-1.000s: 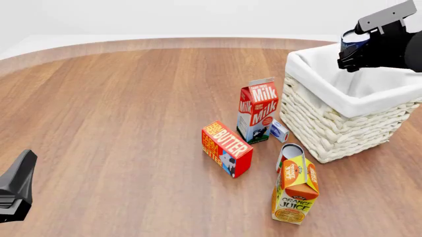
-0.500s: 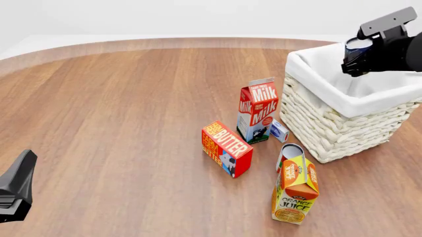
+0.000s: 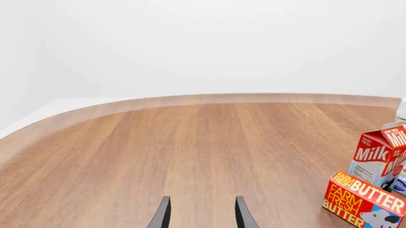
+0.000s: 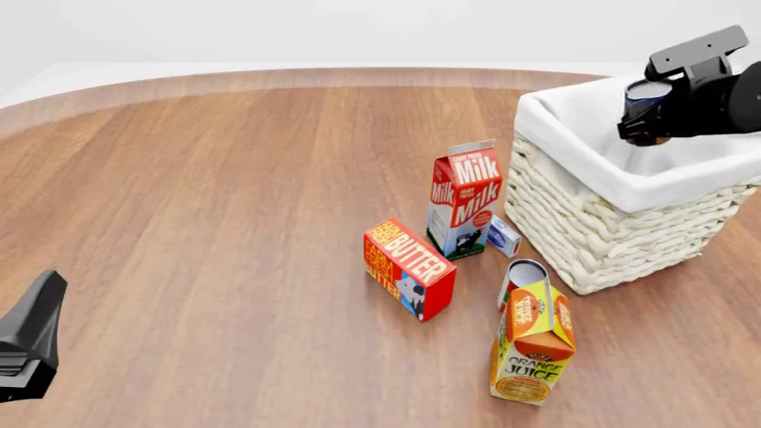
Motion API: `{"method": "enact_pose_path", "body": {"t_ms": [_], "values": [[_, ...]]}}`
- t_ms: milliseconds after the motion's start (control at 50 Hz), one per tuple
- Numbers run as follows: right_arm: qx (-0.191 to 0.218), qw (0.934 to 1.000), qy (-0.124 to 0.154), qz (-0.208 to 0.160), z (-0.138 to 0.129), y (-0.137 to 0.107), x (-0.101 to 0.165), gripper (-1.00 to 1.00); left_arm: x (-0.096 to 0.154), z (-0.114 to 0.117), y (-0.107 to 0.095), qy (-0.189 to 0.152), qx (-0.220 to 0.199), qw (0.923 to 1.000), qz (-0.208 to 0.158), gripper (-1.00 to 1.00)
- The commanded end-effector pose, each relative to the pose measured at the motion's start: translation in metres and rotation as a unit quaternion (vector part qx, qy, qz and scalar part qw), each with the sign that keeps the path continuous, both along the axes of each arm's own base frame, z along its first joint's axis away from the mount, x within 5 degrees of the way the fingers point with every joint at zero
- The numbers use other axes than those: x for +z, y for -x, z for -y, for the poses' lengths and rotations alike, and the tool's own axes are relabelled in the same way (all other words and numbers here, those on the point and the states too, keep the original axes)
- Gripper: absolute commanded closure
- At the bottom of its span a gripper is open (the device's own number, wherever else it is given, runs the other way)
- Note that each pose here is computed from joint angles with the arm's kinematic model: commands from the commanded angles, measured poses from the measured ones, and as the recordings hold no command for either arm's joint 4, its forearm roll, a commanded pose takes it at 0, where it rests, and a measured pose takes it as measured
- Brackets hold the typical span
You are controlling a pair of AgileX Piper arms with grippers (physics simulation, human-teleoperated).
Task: Pick up the alphabet soup, and put it in the basket.
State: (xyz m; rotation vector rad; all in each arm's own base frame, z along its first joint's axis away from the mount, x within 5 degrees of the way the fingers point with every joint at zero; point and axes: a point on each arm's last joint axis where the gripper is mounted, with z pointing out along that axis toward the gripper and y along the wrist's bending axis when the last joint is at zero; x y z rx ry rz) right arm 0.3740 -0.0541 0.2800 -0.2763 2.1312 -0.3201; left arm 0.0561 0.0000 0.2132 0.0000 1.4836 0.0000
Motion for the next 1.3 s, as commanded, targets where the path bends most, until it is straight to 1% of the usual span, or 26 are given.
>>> {"method": "enact_pose_path", "body": {"t_ms": [20,140,380,860,980,1060,1300], "values": [[-0.009,0.9999,-0.013,-0.002,0.002,-0.007,-0.003,1.00,0.000,0.000,0.000,0.000,0.000,1.0000,0.000,-1.00],[-0.010,0.9998,-0.013,-0.005,0.003,-0.010,-0.004,1.00,0.000,0.000,0.000,0.000,0.000,1.0000,0.000,-1.00],[-0.011,0.9998,-0.014,-0.011,0.003,-0.005,-0.007,1.00,0.000,0.000,0.000,0.000,0.000,1.0000,0.000,-1.00],[-0.003,0.9995,-0.018,-0.025,-0.003,-0.018,-0.018,1.00,0.000,0.000,0.000,0.000,0.000,1.0000,0.000,-1.00],[0.001,0.9992,-0.023,-0.033,-0.008,-0.020,-0.022,1.00,0.000,0.000,0.000,0.000,0.000,1.0000,0.000,-1.00],[0.002,0.9989,-0.023,-0.042,-0.008,-0.021,-0.027,1.00,0.000,0.000,0.000,0.000,0.000,1.0000,0.000,-1.00],[0.000,0.9986,-0.023,-0.048,-0.006,-0.021,-0.031,1.00,0.000,0.000,0.000,0.000,0.000,1.0000,0.000,-1.00]]}}
